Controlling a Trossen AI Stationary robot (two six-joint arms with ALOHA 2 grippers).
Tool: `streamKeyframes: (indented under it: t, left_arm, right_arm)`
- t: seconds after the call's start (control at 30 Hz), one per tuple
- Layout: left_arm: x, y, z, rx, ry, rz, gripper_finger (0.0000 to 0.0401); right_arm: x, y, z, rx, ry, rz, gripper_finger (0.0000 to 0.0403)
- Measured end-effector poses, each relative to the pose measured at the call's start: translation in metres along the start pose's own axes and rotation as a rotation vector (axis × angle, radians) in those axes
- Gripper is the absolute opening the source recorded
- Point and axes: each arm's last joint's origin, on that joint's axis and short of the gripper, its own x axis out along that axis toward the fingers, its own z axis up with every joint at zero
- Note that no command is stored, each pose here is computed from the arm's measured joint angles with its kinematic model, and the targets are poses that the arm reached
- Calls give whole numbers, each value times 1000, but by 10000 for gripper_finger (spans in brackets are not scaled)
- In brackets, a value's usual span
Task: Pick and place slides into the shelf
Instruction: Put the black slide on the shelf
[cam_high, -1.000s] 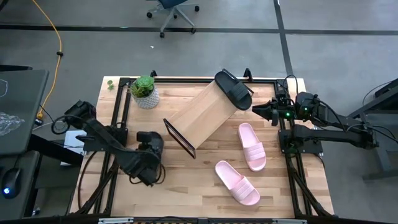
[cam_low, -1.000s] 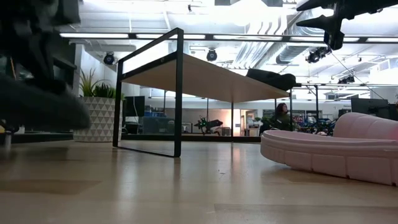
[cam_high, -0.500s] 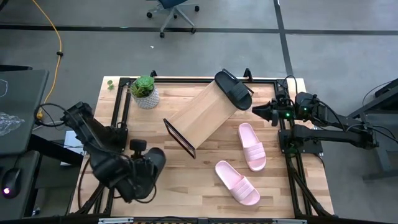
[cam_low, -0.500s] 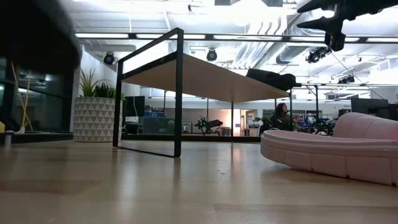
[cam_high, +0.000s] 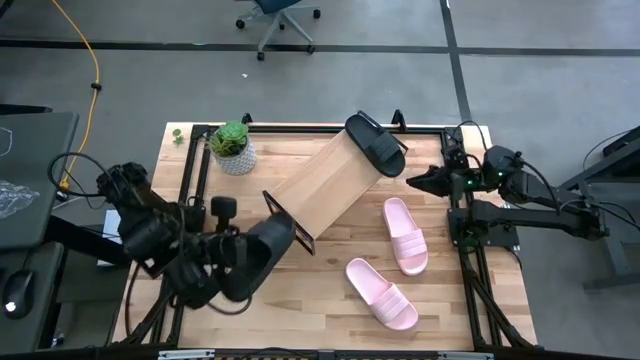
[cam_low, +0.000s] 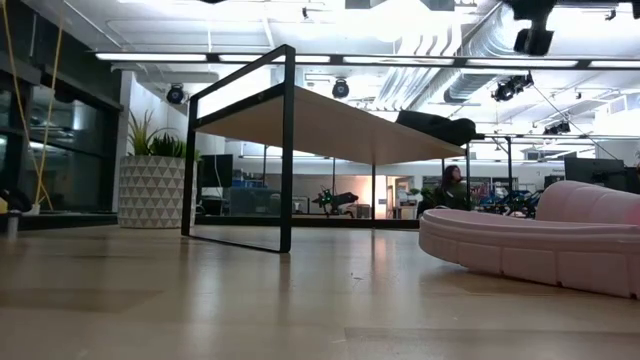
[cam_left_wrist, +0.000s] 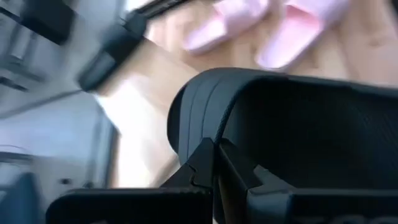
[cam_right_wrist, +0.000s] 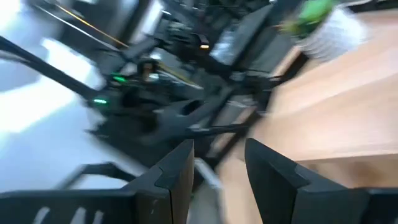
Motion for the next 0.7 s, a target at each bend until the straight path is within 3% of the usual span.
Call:
streamKeyframes:
  t: [0.13,0.43,0.7]
  left_arm:
    - [13,14,9,96,-3,47,0]
    - [33,31,40,338,-153,22,0]
    - [41,38,43,526,-171,-60,0]
  right_arm:
    - [1,7,4,153,6,97,135]
    - [17,6,-3,405,140,100,135]
    - [43,9,-8,495,178,132,139]
